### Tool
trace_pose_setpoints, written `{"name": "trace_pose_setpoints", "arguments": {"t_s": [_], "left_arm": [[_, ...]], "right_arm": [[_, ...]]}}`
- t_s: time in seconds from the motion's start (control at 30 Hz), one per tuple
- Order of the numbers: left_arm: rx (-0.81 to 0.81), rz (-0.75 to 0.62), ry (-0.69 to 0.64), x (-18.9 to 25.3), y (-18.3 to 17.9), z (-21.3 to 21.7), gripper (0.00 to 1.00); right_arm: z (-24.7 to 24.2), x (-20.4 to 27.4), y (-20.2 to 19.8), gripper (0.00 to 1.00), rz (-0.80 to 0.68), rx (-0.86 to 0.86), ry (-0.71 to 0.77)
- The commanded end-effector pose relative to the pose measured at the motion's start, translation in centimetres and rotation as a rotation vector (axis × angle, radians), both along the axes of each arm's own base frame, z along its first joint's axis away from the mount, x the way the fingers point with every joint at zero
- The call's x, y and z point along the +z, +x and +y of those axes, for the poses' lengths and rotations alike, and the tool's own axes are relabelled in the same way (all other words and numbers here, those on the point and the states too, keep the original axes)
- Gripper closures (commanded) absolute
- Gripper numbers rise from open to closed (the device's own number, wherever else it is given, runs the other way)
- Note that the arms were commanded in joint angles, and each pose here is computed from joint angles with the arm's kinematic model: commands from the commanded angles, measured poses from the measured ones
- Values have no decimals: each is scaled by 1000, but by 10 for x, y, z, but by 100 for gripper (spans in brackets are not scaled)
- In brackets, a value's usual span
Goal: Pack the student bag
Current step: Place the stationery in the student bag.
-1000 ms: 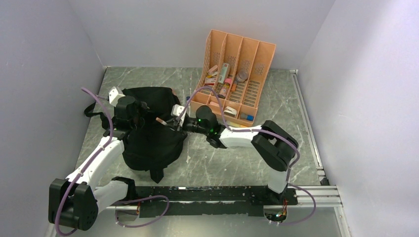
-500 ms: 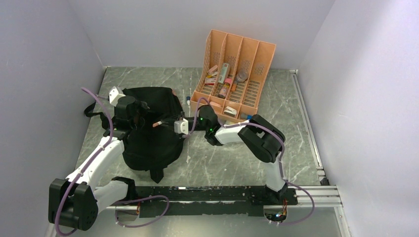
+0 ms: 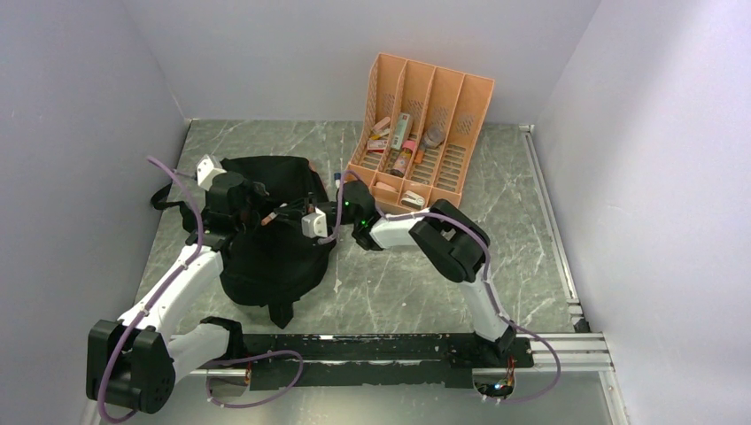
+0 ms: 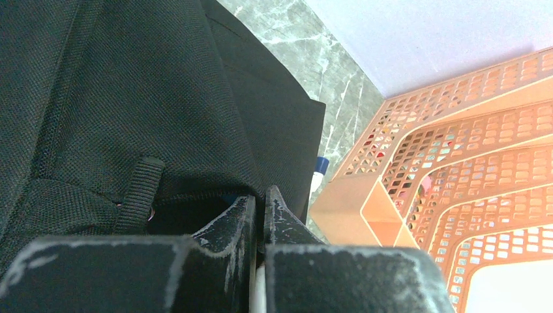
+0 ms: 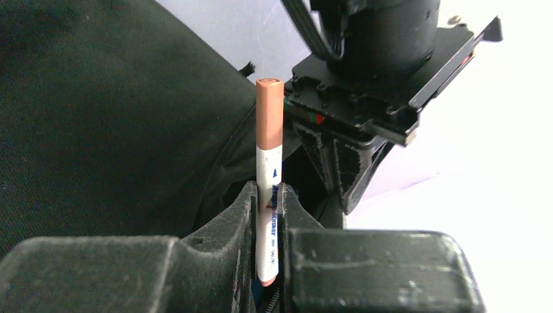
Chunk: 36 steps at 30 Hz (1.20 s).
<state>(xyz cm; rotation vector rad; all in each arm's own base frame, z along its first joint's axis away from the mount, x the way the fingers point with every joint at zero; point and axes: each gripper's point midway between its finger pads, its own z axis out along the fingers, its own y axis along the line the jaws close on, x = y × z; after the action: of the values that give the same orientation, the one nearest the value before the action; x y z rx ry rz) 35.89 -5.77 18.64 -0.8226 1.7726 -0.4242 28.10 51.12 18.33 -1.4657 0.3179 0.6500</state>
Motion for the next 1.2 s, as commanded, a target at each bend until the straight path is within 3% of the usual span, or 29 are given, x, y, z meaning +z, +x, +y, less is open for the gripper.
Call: {"name": "trace_pose_setpoints", "arguments": {"t_s": [0.0, 0.7, 0.93, 1.17], "left_arm": [[-64, -109, -37, 34, 7, -19, 95], [-67, -104, -24, 33, 4, -23, 95], [-67, -104, -24, 33, 3, -23, 95], [-68, -103, -24, 33, 3, -23, 95]], "right_arm": [[6, -12, 11, 100, -37, 8, -8], [8, -47, 81, 100, 29, -268, -204], [5, -34, 103, 100, 83, -463, -170], [0, -28, 122, 92, 104, -664, -98]]}}
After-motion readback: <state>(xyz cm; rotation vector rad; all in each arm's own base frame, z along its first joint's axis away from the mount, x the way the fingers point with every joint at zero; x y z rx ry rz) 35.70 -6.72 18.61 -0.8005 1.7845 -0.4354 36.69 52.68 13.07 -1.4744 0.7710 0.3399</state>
